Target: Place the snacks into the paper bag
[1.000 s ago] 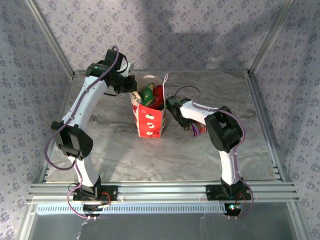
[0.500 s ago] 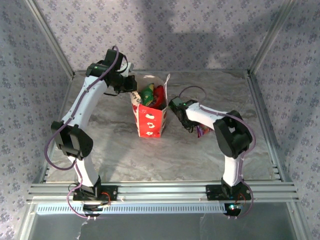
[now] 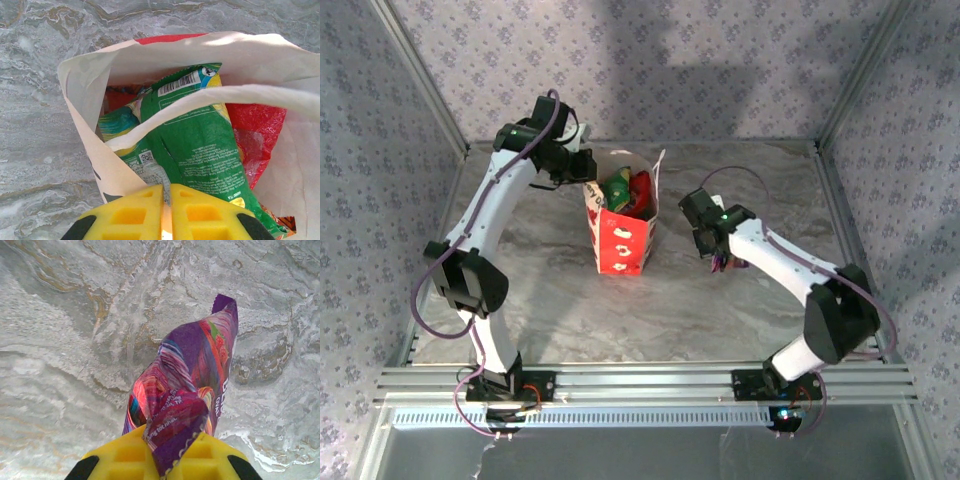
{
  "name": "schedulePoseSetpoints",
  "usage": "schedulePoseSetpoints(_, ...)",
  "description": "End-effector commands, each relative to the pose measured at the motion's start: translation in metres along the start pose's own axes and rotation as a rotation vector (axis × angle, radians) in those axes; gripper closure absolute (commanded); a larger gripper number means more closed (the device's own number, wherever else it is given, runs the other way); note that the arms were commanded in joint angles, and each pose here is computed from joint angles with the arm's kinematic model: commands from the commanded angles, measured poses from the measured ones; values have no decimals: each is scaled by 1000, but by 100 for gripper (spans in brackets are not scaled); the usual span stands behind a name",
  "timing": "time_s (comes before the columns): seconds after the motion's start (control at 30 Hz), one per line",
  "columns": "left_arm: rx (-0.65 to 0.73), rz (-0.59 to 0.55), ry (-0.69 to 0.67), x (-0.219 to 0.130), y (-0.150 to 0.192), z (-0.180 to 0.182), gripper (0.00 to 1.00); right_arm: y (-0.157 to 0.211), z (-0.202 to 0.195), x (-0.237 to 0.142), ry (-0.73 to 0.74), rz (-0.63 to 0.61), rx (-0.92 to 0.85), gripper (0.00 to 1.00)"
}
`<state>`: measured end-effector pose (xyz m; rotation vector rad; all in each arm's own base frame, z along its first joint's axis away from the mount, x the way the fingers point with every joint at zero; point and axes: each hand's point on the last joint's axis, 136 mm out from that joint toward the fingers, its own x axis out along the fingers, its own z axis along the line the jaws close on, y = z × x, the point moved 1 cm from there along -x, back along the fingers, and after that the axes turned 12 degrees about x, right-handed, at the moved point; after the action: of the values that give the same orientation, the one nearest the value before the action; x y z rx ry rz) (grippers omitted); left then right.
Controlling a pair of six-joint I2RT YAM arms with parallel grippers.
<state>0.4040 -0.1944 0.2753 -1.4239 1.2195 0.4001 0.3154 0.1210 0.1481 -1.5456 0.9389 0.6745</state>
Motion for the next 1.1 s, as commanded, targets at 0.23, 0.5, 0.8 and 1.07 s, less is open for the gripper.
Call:
schedulePoseSetpoints(0.23, 15, 19, 8, -1, 2, -4, 87, -16, -17, -56, -135, -133, 137, 100)
schedulePoseSetpoints(0.5, 19, 17, -1, -2, 1, -3, 87, -26, -22, -92, -209, -199, 192, 100)
schedulePoseSetpoints(0.8, 22, 21, -12, -2, 1, 1, 87, -56, -24, -151, -306, -336, 210, 100)
schedulePoseSetpoints(1.07, 21, 14, -10, -3, -1, 1, 87, -77, -25, -198, -349, -457, 170, 100)
